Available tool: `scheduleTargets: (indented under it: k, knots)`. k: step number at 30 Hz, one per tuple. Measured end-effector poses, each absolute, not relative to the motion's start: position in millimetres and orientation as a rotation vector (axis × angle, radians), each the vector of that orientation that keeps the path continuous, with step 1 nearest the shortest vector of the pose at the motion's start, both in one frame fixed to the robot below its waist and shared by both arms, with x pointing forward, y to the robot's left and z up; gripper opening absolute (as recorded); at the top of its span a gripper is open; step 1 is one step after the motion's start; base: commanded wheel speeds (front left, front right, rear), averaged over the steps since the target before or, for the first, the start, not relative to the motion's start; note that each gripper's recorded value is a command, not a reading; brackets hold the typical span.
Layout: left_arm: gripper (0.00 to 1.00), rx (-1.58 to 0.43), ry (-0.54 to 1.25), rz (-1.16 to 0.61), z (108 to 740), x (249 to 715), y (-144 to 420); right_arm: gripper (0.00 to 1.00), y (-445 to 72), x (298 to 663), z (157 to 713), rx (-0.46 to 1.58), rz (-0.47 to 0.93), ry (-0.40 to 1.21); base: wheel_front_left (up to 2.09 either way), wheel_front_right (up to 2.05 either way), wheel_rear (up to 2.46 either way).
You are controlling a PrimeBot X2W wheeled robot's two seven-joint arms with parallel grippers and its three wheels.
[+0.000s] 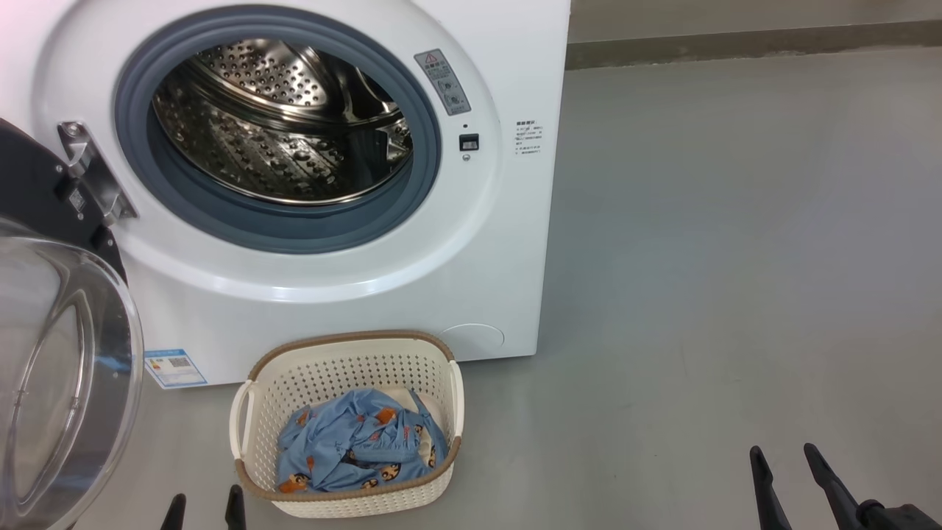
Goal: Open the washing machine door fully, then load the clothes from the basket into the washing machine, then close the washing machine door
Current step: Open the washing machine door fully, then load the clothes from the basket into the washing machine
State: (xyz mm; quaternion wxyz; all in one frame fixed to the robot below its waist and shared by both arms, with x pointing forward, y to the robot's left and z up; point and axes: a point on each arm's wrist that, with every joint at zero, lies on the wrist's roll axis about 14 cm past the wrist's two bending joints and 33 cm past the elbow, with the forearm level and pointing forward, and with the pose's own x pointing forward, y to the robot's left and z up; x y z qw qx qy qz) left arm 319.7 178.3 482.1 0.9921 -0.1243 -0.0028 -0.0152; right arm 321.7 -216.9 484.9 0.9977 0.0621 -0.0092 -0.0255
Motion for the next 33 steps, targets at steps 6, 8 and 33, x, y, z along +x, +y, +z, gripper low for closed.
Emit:
scheduleTargets:
  k: [6,8,33]
  knots:
    - [1.0,-0.245,0.011,-0.007,476.3,317.7,185.8,1.0,-217.3,322.0,484.6,0.123,-0.051,-0.017,0.0,0.0,0.0]
    - [1.0,-0.245,0.013,-0.005,475.6,317.8,186.3,1.0,-217.3,322.1,484.2,0.123,-0.052,-0.016,0.0,0.0,0.0]
    - [1.0,-0.233,0.017,0.011,474.4,316.2,189.2,1.0,-216.5,323.7,484.5,0.123,-0.048,-0.016,0.0,0.0,0.0]
